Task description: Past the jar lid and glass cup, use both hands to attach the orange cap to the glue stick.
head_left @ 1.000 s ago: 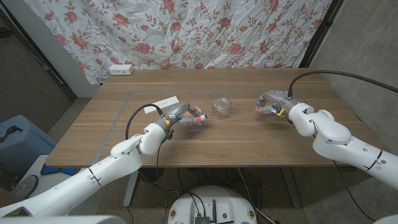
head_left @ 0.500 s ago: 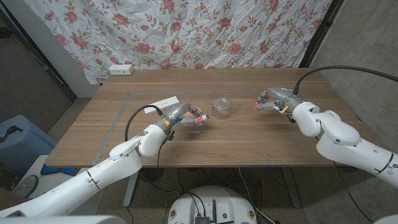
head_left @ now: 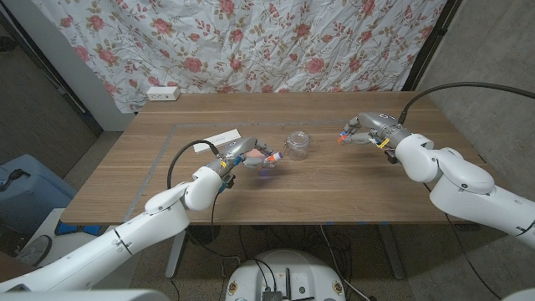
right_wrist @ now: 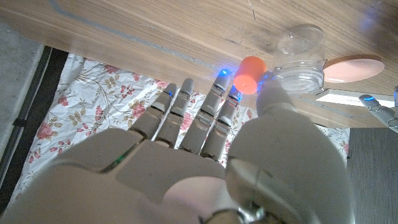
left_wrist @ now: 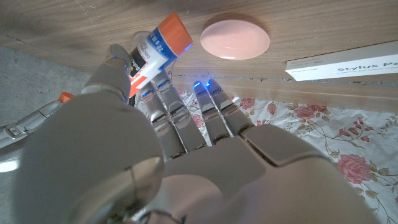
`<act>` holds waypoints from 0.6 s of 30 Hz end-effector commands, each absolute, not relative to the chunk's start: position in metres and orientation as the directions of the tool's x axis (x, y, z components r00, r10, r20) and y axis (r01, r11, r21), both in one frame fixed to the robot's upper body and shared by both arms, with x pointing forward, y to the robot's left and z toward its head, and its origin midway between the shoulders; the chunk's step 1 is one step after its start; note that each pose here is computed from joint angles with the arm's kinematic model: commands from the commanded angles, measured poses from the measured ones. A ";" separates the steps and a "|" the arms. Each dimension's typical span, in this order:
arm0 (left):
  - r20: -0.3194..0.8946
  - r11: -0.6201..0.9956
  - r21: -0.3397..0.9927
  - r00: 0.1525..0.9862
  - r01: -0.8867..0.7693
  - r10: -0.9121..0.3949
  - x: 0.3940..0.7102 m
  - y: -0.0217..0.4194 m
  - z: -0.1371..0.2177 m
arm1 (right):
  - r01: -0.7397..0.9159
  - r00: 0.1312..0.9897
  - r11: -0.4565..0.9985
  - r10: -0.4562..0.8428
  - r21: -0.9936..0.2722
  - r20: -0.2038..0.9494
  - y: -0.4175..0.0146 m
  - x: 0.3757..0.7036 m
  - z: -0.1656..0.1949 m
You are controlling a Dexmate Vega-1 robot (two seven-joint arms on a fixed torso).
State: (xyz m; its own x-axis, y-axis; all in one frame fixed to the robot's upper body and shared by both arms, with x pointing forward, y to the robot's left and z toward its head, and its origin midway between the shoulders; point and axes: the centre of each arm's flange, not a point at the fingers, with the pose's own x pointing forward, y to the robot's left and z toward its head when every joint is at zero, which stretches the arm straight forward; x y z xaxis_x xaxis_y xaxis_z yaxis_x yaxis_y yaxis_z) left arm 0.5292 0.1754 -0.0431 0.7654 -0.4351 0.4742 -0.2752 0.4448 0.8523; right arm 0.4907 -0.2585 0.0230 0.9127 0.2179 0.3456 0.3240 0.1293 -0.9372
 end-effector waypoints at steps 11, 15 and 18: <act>0.474 0.472 0.849 0.734 -0.236 -0.486 0.533 0.170 -0.032 | 0.273 0.885 0.258 0.311 -0.927 0.347 -0.243 0.467 0.048; 0.479 0.478 0.847 0.726 -0.233 -0.494 0.532 0.167 -0.032 | 0.265 0.879 0.275 0.325 -0.924 0.349 -0.240 0.465 0.049; 0.476 0.480 0.848 0.724 -0.227 -0.499 0.531 0.166 -0.032 | 0.251 0.875 0.299 0.336 -0.921 0.348 -0.239 0.465 0.049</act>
